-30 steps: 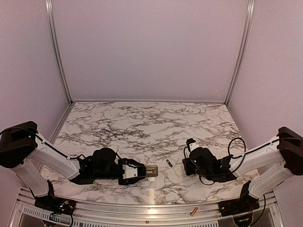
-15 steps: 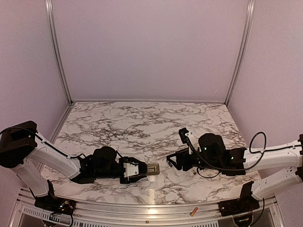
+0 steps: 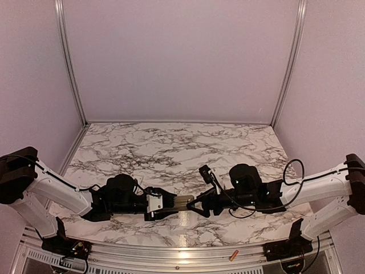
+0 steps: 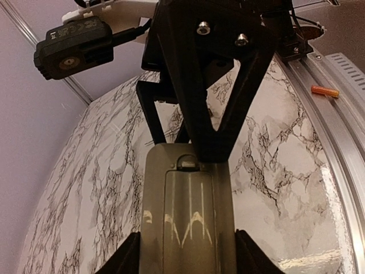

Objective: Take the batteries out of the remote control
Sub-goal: Pass from the left arm to the right

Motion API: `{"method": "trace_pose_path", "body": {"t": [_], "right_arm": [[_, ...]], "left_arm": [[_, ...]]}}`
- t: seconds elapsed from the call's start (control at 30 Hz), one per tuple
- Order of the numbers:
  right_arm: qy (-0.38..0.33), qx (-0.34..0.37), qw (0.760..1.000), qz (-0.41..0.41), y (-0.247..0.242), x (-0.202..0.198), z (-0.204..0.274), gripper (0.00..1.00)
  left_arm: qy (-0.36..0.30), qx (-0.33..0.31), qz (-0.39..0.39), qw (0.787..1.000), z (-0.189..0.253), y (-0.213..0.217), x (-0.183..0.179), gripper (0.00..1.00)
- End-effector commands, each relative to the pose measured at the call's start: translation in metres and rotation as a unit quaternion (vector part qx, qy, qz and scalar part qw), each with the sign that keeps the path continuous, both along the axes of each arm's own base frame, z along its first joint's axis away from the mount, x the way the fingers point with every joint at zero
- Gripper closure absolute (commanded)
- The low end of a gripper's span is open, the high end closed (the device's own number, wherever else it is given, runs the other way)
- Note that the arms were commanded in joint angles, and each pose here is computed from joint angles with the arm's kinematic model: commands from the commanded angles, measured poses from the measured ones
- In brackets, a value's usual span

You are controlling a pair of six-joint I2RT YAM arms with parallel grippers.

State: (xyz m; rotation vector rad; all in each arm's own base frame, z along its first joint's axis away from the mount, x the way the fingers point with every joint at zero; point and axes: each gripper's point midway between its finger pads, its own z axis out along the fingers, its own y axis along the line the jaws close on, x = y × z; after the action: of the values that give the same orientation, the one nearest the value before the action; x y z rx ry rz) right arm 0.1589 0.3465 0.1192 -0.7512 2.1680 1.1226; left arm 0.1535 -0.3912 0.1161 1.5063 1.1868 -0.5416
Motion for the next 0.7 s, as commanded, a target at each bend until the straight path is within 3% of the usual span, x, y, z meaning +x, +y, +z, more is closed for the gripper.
{"method": "trace_pose_path", "body": {"t": [0.0, 0.23, 0.37, 0.57, 0.67], "right_arm": [[-0.010, 0.070, 0.996, 0.047, 0.027, -0.006, 0.037, 0.25], [0.000, 0.091, 0.993, 0.075, 0.040, -0.011, 0.036, 0.42], [0.004, 0.103, 0.991, 0.088, 0.044, -0.014, 0.039, 0.59], [0.001, 0.102, 0.991, 0.083, 0.042, -0.014, 0.039, 0.97], [-0.001, 0.095, 0.992, 0.078, 0.039, -0.012, 0.038, 1.00]], "left_arm": [[-0.002, -0.033, -0.016, 0.999, 0.016, -0.003, -0.007, 1.00], [-0.005, -0.041, -0.016, 0.999, 0.020, -0.001, -0.007, 1.00], [-0.007, -0.046, -0.013, 0.999, 0.022, -0.001, -0.006, 1.00], [-0.012, -0.051, -0.012, 0.999, 0.024, 0.000, -0.007, 1.00], [-0.013, -0.054, -0.012, 0.998, 0.025, 0.002, -0.007, 1.00]]}}
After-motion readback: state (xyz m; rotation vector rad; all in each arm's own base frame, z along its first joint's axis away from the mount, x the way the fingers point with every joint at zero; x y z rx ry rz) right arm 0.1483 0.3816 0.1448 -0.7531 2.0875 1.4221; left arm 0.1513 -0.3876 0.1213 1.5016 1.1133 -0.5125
